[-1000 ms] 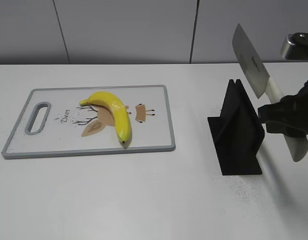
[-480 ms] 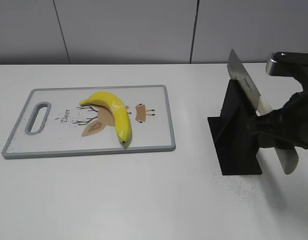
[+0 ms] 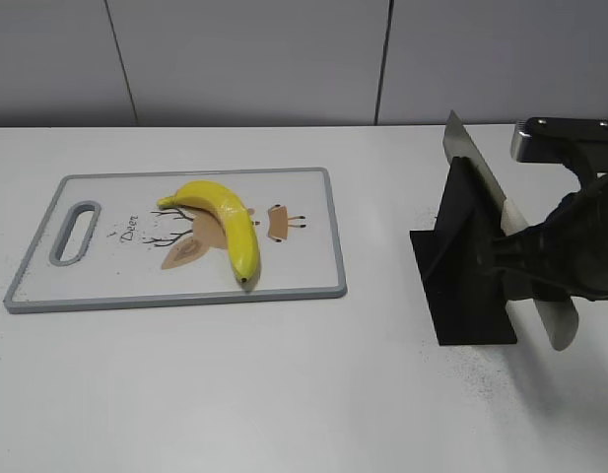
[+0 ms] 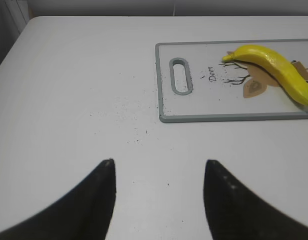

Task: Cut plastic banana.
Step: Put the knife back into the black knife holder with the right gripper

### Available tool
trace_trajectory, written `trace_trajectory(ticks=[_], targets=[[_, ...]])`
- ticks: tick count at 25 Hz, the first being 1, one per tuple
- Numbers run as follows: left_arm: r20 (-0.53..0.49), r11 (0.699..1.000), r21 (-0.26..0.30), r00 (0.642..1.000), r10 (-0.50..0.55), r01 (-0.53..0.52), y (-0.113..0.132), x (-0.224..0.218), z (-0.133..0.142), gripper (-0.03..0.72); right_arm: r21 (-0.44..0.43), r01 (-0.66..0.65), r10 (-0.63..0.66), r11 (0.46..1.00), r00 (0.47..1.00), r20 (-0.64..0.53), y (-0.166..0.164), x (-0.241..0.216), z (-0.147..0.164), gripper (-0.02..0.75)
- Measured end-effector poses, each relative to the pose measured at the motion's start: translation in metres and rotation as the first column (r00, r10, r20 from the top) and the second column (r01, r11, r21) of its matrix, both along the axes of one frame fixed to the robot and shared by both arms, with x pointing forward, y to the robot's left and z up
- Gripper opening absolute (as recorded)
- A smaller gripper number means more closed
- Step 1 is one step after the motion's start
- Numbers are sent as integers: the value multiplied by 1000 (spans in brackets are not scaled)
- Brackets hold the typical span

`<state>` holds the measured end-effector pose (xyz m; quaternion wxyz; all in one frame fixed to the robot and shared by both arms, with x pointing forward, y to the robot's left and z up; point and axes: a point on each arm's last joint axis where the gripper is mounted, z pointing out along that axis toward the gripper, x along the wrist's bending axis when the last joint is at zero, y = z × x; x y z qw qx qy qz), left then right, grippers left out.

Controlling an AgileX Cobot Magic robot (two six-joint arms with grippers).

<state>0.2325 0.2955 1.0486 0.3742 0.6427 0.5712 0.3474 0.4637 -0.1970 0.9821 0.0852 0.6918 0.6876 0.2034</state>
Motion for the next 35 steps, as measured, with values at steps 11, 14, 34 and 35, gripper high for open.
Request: trace_trajectory(ticks=[11,14,34,35], targets=[[0,1000,-1,1000,0,0,0,0,0,544,6,-18,18,1000,1000,22,2,3,5,541],[0,1000,0,1000,0,0,0,0,0,544,20,-43,41,999,997,72,4,7,19,585],[0,1000,-1,1000,1,-1,0,0,0,544,-176,-455,486,873,779,397,-33,-92,140,591],[0,1000,0,1000,0,0,0,0,0,544,-177,-461,492,870,782,383,-36,-99,135,591]])
